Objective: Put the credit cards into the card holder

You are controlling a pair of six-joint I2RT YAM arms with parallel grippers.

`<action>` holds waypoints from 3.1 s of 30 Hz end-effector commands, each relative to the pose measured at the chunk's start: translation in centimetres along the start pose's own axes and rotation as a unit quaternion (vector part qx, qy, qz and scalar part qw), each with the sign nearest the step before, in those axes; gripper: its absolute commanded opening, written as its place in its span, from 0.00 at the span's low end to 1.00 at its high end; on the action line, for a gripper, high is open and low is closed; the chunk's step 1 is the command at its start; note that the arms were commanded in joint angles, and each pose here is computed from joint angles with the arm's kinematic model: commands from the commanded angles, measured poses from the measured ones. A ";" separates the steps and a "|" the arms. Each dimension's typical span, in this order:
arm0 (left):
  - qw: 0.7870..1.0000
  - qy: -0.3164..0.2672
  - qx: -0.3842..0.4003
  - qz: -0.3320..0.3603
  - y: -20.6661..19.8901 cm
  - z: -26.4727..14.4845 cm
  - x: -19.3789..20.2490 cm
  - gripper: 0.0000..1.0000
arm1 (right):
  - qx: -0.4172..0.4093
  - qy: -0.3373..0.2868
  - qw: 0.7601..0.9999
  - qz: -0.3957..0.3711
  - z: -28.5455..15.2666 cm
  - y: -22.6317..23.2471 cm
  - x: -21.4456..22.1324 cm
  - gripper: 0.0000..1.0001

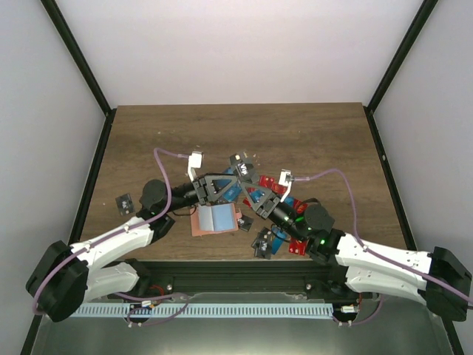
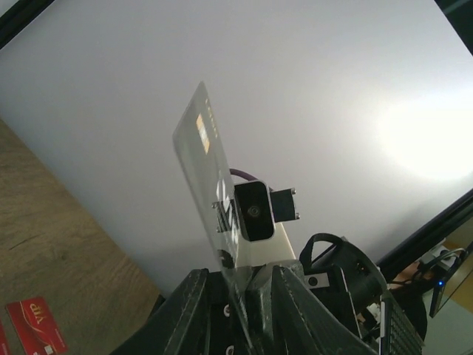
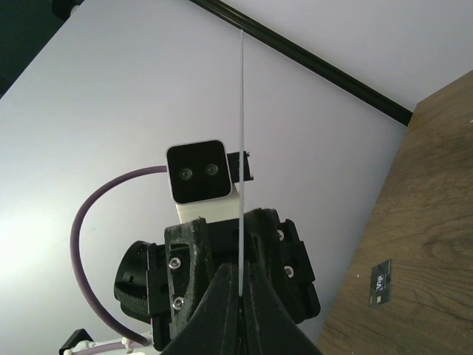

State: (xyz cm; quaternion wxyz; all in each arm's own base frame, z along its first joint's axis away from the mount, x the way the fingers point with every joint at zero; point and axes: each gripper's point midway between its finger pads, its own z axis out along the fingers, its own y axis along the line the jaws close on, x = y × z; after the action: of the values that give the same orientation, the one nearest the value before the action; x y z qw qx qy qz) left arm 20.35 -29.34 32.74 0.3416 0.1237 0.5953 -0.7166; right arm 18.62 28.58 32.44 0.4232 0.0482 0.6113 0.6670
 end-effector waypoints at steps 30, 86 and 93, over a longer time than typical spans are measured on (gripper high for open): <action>0.932 0.134 -0.332 -0.047 14.1 -8.0 8.9 0.04 | 0.281 0.089 0.949 -0.109 -3.4 -10.4 1.1 0.43; 0.874 0.076 -0.471 -0.089 20.6 -17.1 11.9 0.04 | 0.370 0.353 0.856 -0.077 0.0 -26.3 13.0 0.27; 0.880 0.079 -0.459 -0.097 20.7 -16.8 12.3 0.04 | 0.380 0.353 0.852 -0.075 -0.4 -26.8 13.0 0.26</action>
State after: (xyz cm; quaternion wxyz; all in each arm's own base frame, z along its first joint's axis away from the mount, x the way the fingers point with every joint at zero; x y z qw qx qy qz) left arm 20.70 -18.78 5.41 0.2406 -0.0534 0.8957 -0.3700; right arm 22.83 33.42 3.43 0.1686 -0.0857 0.9268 0.3244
